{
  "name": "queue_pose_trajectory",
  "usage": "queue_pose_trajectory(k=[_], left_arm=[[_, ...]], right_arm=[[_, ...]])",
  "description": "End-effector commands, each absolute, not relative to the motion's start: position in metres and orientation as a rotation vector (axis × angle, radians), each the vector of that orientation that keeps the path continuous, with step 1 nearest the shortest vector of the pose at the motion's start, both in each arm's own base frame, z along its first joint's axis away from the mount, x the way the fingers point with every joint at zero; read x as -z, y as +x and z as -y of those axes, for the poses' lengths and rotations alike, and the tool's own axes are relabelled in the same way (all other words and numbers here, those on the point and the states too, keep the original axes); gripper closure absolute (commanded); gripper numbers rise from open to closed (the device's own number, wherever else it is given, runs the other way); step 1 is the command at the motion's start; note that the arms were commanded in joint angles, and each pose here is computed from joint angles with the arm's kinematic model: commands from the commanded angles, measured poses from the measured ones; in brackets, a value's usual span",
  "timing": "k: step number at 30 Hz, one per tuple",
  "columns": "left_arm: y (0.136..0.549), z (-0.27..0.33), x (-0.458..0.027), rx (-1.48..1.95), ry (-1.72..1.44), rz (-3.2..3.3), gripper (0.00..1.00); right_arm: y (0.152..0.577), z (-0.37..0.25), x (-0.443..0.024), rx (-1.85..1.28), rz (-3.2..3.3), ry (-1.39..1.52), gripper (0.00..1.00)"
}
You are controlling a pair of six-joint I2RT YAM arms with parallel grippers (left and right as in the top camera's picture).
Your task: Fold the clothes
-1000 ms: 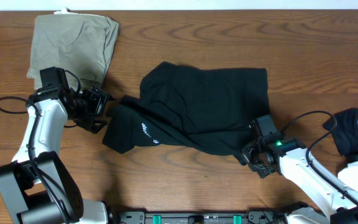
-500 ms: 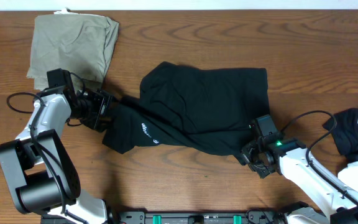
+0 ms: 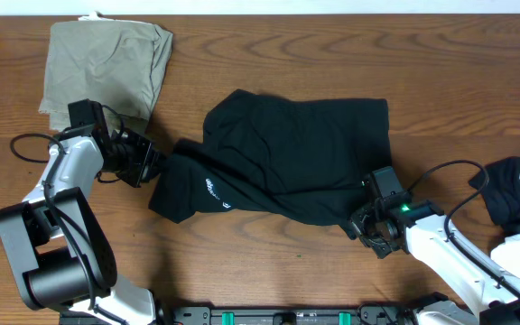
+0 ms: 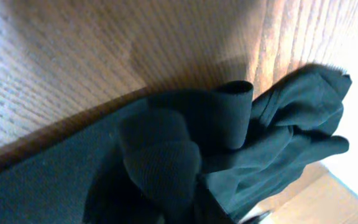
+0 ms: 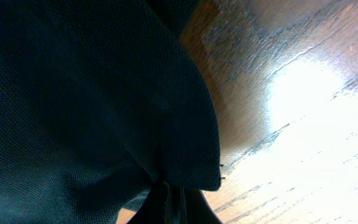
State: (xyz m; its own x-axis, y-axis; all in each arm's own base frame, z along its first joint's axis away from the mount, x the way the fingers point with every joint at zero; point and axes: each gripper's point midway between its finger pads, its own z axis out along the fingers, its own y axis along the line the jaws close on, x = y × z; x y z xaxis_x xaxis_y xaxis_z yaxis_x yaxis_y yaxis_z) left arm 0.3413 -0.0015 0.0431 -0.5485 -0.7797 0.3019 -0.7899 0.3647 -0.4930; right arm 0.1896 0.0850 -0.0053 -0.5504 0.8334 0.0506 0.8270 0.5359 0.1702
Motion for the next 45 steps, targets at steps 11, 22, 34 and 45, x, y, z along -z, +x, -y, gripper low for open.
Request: queue_pose_trajectory(k=[11, 22, 34, 45], left_arm=[[0.333, -0.004, -0.065, -0.897, 1.310, 2.766, 0.94], [0.296, -0.028, -0.165, -0.670, 1.320, 3.189, 0.94], [0.263, -0.020, -0.249, -0.751, 1.272, 3.469, 0.94], [0.228, -0.010, -0.379, -0.748, 1.030, 3.824, 0.94]], right_arm=[[0.209, -0.076, -0.023, -0.342, -2.701, 1.257, 0.98], [0.236, -0.058, -0.117, -0.359, -2.578, 1.010, 0.98], [0.239, -0.028, -0.226, -0.180, -2.463, 0.865, 0.98], [0.229, -0.011, -0.331, -0.140, -2.299, 0.690, 0.98]])
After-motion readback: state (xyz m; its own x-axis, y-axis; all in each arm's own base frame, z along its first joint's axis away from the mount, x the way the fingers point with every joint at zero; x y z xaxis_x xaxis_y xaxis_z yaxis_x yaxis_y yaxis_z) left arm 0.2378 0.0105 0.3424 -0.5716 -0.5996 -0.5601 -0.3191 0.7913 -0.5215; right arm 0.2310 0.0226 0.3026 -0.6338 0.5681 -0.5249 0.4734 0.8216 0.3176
